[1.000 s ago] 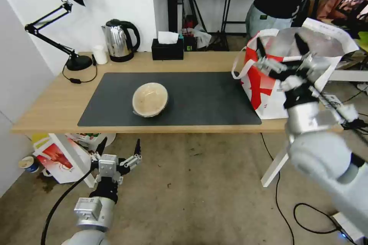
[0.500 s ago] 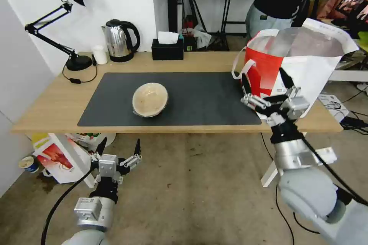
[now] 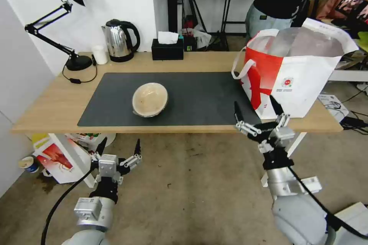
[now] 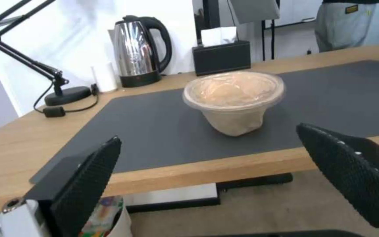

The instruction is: Pick up the trash from the table and place it into the takeout bag.

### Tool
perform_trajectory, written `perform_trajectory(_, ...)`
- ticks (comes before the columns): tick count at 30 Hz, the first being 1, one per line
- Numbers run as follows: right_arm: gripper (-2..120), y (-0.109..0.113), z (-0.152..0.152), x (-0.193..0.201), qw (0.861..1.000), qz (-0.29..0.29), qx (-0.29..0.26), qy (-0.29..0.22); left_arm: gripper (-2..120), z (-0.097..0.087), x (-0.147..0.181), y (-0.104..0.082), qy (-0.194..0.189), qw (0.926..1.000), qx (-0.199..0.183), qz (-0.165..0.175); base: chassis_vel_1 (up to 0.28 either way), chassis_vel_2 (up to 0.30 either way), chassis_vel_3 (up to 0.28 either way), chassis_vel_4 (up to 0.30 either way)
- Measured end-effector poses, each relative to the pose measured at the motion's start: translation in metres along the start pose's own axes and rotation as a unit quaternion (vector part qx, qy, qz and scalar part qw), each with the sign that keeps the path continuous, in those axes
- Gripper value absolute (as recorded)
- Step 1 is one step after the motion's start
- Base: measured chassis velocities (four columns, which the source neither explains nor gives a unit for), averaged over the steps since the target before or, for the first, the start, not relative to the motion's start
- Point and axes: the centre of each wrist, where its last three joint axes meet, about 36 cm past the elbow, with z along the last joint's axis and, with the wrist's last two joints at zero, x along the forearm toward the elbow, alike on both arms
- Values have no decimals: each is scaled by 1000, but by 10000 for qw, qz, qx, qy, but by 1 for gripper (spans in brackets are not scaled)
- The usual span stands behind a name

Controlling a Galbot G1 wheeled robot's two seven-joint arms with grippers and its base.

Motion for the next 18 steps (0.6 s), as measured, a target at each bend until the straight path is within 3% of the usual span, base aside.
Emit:
perform_trajectory(7, 100, 6, 3, 16, 9986, 514, 76, 45, 100, 0, 0, 0, 0, 10000, 0, 0, 0, 0, 0, 0)
perform_trajectory(18, 100, 14, 1, 48, 9974, 676, 6, 243, 100, 0, 0, 0, 0, 10000, 0, 0, 0, 0, 0, 0)
